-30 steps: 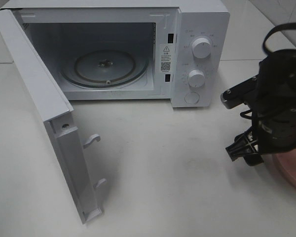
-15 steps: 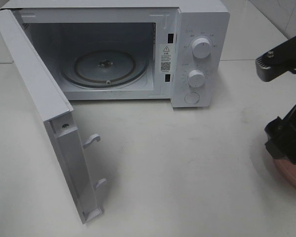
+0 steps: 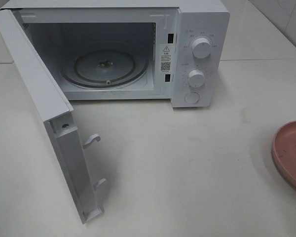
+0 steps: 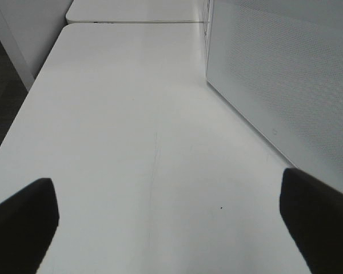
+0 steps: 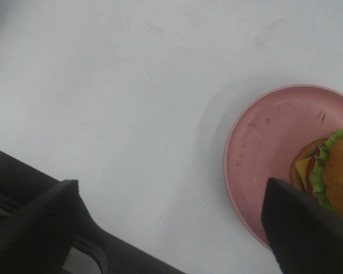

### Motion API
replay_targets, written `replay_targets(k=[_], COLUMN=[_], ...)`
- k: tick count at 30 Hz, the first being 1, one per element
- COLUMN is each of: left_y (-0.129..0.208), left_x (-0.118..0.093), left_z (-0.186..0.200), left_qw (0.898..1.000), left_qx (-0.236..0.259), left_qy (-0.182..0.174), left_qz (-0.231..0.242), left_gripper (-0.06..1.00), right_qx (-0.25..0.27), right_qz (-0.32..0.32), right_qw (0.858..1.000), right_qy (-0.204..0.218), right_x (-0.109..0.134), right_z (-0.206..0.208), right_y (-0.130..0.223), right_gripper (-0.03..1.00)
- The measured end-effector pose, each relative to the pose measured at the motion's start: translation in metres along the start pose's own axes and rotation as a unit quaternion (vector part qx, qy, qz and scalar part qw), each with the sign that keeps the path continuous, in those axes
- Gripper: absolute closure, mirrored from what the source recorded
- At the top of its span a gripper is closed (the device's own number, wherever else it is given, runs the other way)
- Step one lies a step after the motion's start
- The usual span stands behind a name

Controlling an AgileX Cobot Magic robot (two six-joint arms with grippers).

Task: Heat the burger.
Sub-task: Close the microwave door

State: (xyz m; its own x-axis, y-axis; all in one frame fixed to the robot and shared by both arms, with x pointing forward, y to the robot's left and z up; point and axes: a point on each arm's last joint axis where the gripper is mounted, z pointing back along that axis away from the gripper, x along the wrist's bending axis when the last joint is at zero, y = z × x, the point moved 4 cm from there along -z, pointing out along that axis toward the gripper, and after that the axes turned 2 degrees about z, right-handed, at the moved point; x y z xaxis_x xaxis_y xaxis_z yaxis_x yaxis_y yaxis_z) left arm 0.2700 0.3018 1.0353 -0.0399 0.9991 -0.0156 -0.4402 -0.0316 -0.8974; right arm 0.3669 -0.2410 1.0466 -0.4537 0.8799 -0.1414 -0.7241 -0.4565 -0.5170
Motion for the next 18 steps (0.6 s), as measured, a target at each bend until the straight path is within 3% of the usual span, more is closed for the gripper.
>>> replay_targets(k=[4, 10, 18], left_y=[0.000, 0.000, 0.000], left_x=[0.000, 0.000, 0.000], left_z=[0.000, 0.000, 0.000], left_qw=[1.000, 1.000, 1.000], left_qx=[0.000, 0.000, 0.000], left_qy=[0.000, 0.000, 0.000], left_qz=[0.000, 0.000, 0.000], left_gripper=[-0.05, -0.05, -0.05], right_qx=[-0.035, -0.047, -0.109], right_qz=[-0.019, -0.070, -0.145], right_qw=[0.999, 0.996, 0.982], right_qy=[0.004, 0.028, 0.045], right_x=[-0.005, -0.015, -0.013], right_z=[0.013, 0.019, 0.029], right_y=[0.022, 0.045, 0.077], right_gripper=[0.14, 0.16, 0.18])
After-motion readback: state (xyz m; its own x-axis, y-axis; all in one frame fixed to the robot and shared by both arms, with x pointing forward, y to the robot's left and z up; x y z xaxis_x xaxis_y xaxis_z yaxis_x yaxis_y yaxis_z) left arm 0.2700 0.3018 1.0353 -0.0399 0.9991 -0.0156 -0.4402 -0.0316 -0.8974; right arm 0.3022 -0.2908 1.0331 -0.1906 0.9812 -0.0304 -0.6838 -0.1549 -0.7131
